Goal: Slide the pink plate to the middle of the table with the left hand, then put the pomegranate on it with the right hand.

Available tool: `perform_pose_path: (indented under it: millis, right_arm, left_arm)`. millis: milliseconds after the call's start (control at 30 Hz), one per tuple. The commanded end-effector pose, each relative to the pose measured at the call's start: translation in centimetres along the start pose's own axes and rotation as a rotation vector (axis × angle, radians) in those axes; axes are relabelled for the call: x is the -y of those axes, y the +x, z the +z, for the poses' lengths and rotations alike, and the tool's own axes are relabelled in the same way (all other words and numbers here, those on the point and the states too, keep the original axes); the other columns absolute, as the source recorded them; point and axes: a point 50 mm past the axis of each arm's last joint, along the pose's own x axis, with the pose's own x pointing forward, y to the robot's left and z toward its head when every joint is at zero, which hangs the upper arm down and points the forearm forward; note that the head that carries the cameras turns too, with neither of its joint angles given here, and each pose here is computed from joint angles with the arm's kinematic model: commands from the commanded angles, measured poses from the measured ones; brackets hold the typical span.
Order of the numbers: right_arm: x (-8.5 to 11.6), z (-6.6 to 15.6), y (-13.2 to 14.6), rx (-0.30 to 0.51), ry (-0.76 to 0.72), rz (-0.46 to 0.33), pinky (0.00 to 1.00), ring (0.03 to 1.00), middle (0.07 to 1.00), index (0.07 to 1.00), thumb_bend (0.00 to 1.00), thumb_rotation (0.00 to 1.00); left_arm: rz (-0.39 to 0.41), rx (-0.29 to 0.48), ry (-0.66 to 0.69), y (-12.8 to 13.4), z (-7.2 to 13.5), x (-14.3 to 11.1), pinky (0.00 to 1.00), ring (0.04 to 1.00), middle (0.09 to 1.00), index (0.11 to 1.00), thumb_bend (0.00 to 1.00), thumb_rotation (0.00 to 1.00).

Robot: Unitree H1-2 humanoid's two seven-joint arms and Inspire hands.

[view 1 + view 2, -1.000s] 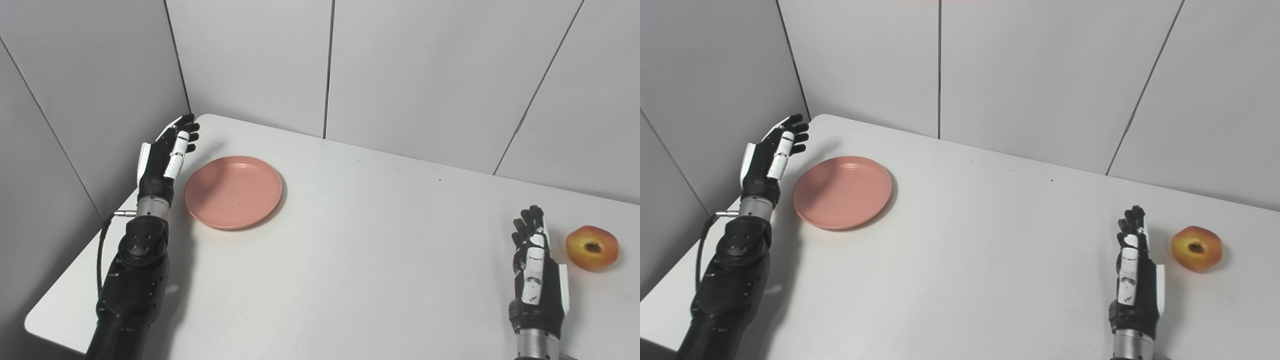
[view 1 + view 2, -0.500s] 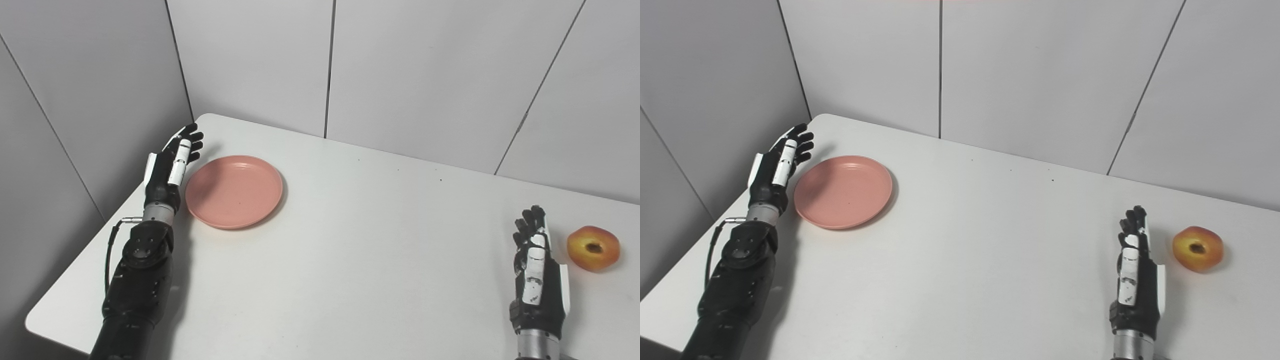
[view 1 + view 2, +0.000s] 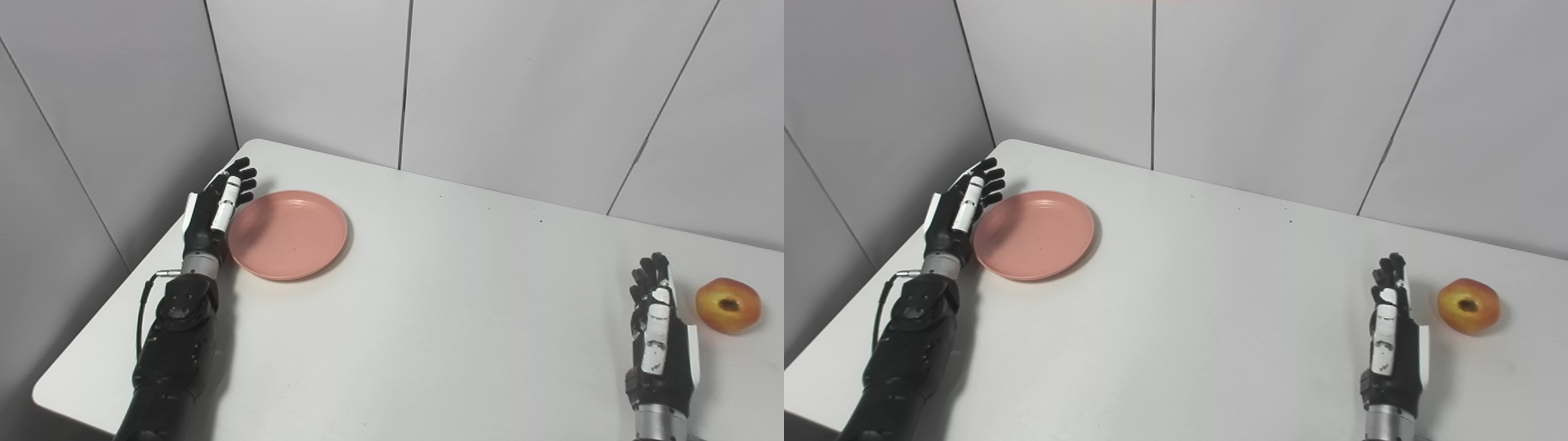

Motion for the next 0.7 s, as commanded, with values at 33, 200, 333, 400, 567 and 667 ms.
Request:
perform_pose_path:
  millis: [33, 200, 333, 400, 567, 667]
  right_arm:
    - [1.1, -2.3, -2.2, -0.085, -0.017, -0.012, 1.00, 0.973, 0.967, 0.971, 0.49, 1.00]
    - [1.1, -2.2, -2.2, -0.083, -0.020, -0.019, 1.00, 0.970, 0.964, 0.970, 0.48, 1.00]
    - [1.2, -2.3, -2.2, -0.083, -0.018, -0.024, 1.00, 0.966, 0.960, 0.967, 0.48, 1.00]
    - [1.1, -2.3, -2.3, -0.090, -0.016, -0.024, 1.00, 0.968, 0.962, 0.969, 0.49, 1.00]
    - [1.0, -2.3, -2.3, -0.083, -0.011, -0.023, 1.00, 0.966, 0.960, 0.970, 0.49, 1.00]
    - [1.0, -2.3, -2.3, -0.083, -0.012, -0.026, 1.00, 0.964, 0.958, 0.968, 0.48, 1.00]
  left_arm:
    - [-0.005, 0.071, 0.003, 1.6, 2.4, 0.2, 0.85, 0.838, 0.827, 0.799, 0.24, 0.90]
    - [-0.010, 0.062, 0.008, 1.5, 2.2, 0.2, 0.86, 0.845, 0.832, 0.798, 0.25, 0.88]
    - [-0.020, 0.049, 0.008, 1.5, 2.1, 0.3, 0.86, 0.845, 0.834, 0.800, 0.26, 0.87]
    - [-0.025, 0.043, 0.000, 1.5, 2.0, 0.3, 0.84, 0.837, 0.829, 0.796, 0.26, 0.85]
    - [-0.055, 0.040, 0.009, 1.6, 1.5, 0.4, 0.82, 0.825, 0.825, 0.803, 0.28, 0.82]
    - [-0.070, 0.036, 0.005, 1.6, 1.1, 0.6, 0.82, 0.819, 0.821, 0.800, 0.29, 0.79]
